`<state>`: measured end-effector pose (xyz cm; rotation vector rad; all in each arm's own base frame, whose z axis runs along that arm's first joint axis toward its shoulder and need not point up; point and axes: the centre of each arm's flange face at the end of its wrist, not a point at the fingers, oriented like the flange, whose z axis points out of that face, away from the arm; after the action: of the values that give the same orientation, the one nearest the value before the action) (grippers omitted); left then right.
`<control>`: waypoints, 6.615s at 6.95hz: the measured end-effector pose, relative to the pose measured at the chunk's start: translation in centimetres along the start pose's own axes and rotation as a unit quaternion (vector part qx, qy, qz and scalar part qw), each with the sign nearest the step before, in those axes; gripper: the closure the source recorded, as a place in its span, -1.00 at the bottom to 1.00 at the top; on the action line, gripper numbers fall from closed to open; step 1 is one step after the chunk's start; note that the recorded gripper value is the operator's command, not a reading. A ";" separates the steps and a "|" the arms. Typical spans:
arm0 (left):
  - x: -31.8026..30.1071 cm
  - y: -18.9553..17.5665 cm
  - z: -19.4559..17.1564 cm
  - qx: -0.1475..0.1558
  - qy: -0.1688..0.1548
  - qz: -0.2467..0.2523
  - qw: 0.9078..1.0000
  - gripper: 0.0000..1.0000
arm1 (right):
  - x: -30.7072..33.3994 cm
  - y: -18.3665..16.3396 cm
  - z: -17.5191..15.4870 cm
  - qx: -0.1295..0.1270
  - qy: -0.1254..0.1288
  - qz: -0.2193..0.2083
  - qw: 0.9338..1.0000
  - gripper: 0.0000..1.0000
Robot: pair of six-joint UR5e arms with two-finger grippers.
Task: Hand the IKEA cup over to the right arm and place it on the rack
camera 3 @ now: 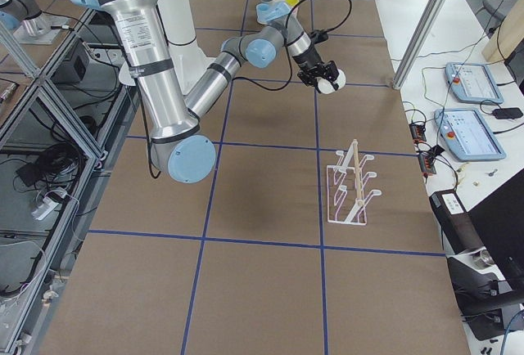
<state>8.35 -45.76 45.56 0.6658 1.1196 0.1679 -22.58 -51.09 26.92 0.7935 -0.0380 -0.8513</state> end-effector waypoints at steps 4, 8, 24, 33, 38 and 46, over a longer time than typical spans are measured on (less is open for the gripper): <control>-6.5 4.1 -5.0 -0.002 -0.050 0.068 0.996 -1.00 | 12.7 8.1 8.2 -0.127 0.009 -0.200 0.972 1.00; -8.4 6.1 -6.5 -0.008 -0.055 0.070 0.996 -1.00 | 16.3 10.8 19.5 -0.141 0.006 -0.308 0.941 1.00; -8.3 6.7 -6.6 -0.015 -0.041 0.063 0.997 -1.00 | 6.7 10.9 23.9 -0.188 0.010 -0.371 0.909 -0.28; -8.2 6.6 -6.5 -0.013 -0.043 0.062 0.997 -1.00 | 6.6 6.2 19.9 -0.124 0.030 -0.307 0.943 -0.97; -9.1 6.1 -5.3 0.002 -0.101 0.061 0.993 -1.00 | 3.1 0.4 7.9 0.095 -0.145 0.028 0.984 -0.98; -5.1 11.4 9.4 0.004 -0.123 -0.035 0.992 -0.94 | -3.2 -4.7 -0.5 0.146 -0.250 0.179 0.940 -0.98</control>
<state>16.51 -42.77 58.56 0.6349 0.9060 0.0198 -27.69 -50.45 24.42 0.7956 -0.7547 -0.6869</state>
